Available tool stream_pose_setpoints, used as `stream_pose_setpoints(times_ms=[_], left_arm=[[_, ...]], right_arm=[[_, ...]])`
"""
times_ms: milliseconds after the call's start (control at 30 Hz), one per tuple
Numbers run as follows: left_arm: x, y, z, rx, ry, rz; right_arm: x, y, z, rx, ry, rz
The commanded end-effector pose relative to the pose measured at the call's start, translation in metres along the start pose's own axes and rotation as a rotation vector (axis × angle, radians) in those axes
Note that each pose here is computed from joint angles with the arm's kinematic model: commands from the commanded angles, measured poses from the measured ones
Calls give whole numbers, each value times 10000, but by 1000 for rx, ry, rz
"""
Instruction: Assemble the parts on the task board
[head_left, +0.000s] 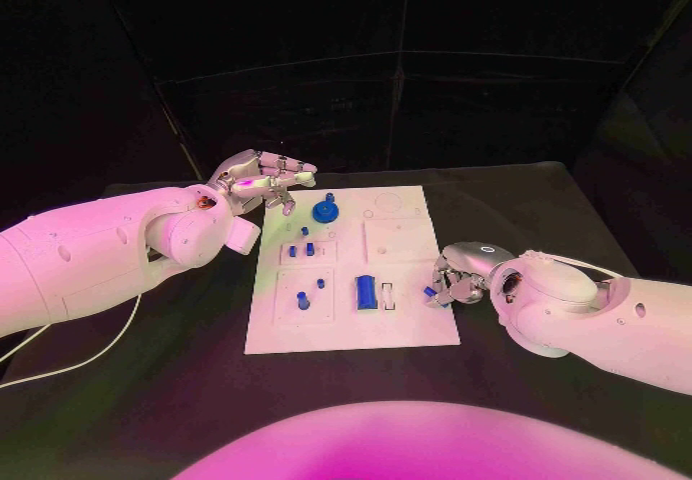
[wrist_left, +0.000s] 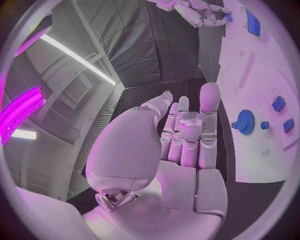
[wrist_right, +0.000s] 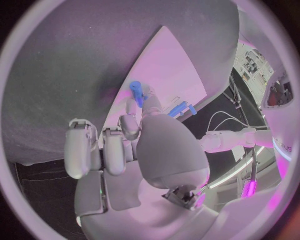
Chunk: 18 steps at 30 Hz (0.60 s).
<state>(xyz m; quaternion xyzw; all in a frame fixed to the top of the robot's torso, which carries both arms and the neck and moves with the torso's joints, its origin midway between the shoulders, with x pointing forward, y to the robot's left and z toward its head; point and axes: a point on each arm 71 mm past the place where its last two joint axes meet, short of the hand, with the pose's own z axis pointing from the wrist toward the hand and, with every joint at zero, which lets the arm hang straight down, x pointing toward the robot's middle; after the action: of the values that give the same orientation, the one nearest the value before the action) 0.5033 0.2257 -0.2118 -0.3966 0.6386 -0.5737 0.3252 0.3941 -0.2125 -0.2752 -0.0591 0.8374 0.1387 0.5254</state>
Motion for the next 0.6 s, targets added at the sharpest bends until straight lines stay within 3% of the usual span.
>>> stream_pose_setpoints(times_ms=[33, 300, 600], left_arm=[[13, -10, 0, 2, 13, -8], [12, -10, -2, 1, 13, -9], [14, -9, -1, 1, 13, -9]], right_arm=[[139, -12, -12, 17, 78, -99], [121, 6, -19, 23, 50, -59], [90, -6, -47, 36, 11, 154]])
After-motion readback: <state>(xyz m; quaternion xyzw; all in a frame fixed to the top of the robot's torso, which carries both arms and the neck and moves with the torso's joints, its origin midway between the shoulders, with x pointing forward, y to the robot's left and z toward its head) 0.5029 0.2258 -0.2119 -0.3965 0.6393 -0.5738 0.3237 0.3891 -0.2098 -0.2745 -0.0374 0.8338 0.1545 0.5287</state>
